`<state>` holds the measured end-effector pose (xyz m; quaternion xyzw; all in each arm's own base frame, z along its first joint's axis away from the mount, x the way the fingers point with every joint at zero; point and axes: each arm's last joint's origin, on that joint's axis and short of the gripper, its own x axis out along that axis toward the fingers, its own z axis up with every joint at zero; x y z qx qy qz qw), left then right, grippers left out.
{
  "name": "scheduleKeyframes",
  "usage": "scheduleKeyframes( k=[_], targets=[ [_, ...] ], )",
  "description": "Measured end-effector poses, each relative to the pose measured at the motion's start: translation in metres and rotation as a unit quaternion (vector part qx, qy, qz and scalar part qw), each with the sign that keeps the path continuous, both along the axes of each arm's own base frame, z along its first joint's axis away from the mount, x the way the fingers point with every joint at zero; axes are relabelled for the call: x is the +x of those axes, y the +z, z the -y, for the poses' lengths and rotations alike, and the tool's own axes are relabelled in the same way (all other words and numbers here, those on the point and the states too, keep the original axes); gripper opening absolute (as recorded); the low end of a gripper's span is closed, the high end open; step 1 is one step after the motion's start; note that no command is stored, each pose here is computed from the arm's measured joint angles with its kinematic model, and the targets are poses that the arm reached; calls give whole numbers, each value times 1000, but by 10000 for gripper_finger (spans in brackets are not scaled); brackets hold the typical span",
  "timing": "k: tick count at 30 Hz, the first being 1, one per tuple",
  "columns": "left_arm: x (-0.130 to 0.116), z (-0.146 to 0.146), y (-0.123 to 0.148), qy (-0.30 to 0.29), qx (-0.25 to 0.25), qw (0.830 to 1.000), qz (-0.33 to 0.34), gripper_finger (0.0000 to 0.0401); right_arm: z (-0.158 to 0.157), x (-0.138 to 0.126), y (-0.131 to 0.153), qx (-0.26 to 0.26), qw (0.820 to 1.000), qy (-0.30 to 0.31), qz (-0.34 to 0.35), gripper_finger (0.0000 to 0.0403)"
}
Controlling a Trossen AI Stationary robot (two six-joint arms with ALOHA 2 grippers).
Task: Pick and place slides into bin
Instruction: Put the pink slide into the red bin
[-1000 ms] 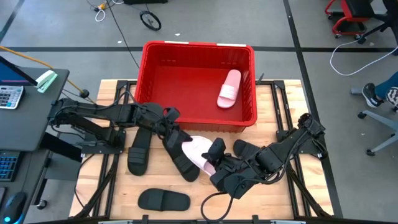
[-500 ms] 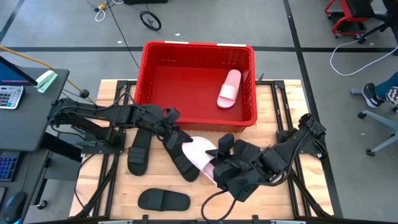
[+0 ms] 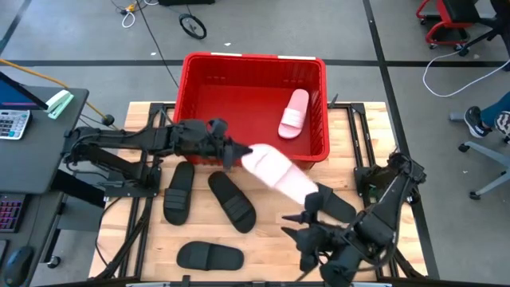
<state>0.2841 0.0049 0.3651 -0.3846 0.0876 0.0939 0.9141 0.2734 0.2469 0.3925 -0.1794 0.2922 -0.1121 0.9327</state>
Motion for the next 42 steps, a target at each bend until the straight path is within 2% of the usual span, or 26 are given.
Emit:
scheduleKeyframes(
  k=[3,5,9,13,16,19,21,24,28,31,37,42],
  targets=[
    [-2,-19,0,94,24,995,-2,31,-6,-5,0,38,999,-13,14,133],
    [-3,-31,1,164,39,986,0,31,-9,-8,0,60,998,-20,22,131],
    [-9,-50,6,319,76,945,15,31,-14,-14,0,77,997,-17,23,130],
    [-11,-64,5,417,87,905,14,31,-16,-15,0,69,997,-9,20,130],
    [-1,-73,-7,434,85,897,-3,31,-13,-15,-1,19,1000,4,11,130],
    [22,-78,-36,437,95,893,-53,31,-5,-11,1,-74,997,-2,15,130],
    [35,-85,-58,456,72,885,-63,30,3,-8,2,-131,991,-18,17,130],
    [51,-97,-79,487,49,871,-45,30,17,-4,6,-163,986,-38,14,130],
    [60,-112,-100,537,42,842,-40,30,35,-5,13,-162,985,-61,9,130],
    [63,-122,-115,554,33,830,-47,30,46,-10,20,-144,986,-77,12,130],
    [75,-129,-150,559,-2,827,-59,30,65,-25,41,-82,989,-108,55,130],
    [86,-129,-170,563,-48,825,-21,30,79,-44,60,-47,990,-106,77,130]
  ],
)
